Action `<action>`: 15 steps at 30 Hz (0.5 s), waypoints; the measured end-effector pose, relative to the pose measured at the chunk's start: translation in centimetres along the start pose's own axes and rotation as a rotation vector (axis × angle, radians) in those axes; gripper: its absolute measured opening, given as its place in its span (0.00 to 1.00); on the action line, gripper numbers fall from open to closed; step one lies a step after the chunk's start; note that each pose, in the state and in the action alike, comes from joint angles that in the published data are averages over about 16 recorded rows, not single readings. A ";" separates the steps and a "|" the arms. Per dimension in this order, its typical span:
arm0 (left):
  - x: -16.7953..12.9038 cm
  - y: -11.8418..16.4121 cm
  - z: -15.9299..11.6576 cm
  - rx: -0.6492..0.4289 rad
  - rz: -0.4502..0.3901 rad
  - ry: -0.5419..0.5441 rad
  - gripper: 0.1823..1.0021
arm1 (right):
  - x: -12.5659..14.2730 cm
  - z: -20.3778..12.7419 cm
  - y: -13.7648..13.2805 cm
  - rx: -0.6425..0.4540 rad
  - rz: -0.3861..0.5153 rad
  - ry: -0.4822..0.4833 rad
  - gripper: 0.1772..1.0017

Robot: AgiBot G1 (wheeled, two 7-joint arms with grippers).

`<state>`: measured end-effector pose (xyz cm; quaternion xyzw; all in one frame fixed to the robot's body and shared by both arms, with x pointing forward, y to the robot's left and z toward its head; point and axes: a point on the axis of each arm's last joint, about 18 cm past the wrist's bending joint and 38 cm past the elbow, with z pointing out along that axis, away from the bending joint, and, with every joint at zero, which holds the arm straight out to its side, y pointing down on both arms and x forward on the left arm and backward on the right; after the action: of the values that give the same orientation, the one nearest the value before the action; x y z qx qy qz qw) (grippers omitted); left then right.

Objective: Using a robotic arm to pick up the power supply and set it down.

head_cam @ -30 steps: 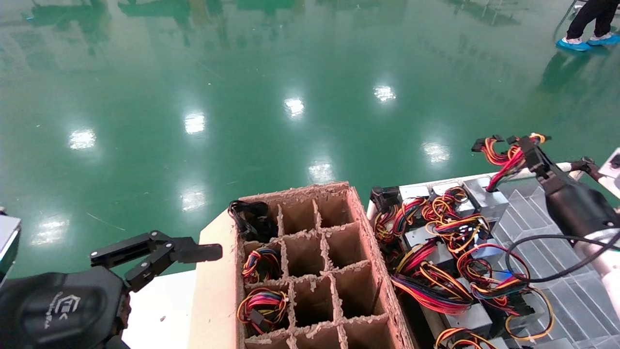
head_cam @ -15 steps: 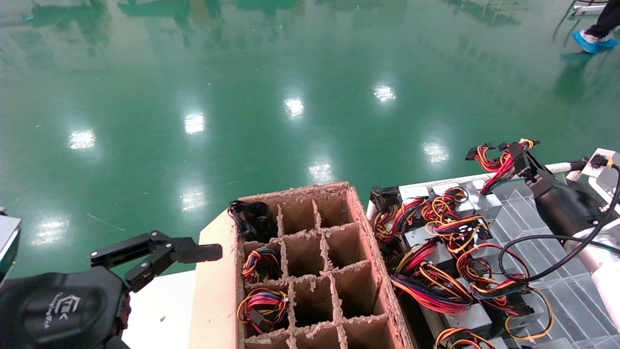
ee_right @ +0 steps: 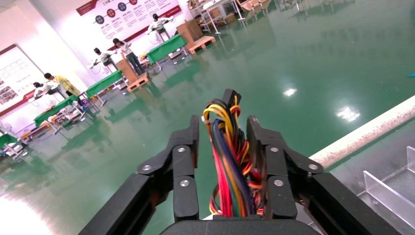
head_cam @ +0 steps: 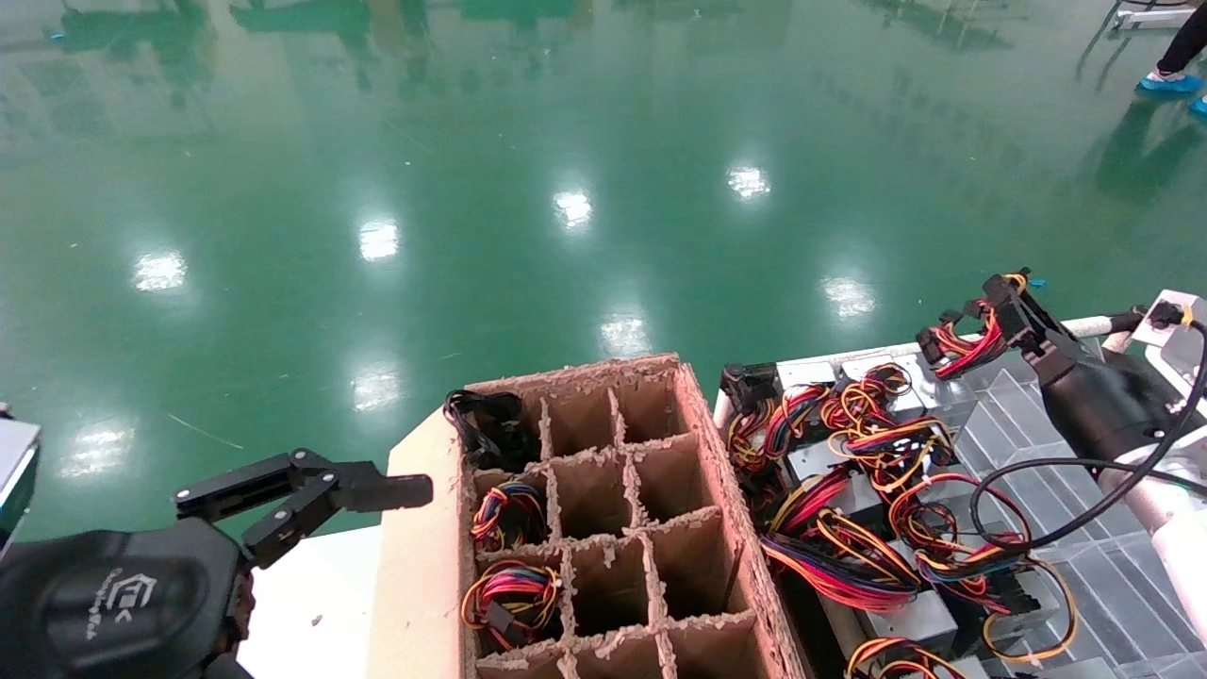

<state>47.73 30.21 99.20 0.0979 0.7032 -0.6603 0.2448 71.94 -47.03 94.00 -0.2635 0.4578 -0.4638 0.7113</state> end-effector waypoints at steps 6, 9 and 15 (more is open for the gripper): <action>0.0 0.0 0.0 0.000 0.000 0.000 1.00 | 0.0 0.0 0.0 0.000 0.001 -0.001 0.31; 0.0 0.0 0.0 0.000 0.000 0.000 1.00 | 0.0 0.0 0.0 0.001 0.000 -0.002 0.38; 0.0 0.0 0.0 0.000 0.000 0.000 1.00 | -0.2 0.1 -0.4 0.009 -0.004 -0.014 0.52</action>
<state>47.74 30.21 99.21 0.0978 0.7032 -0.6603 0.2448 71.82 -46.99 94.46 -0.2644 0.4502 -0.4653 0.7147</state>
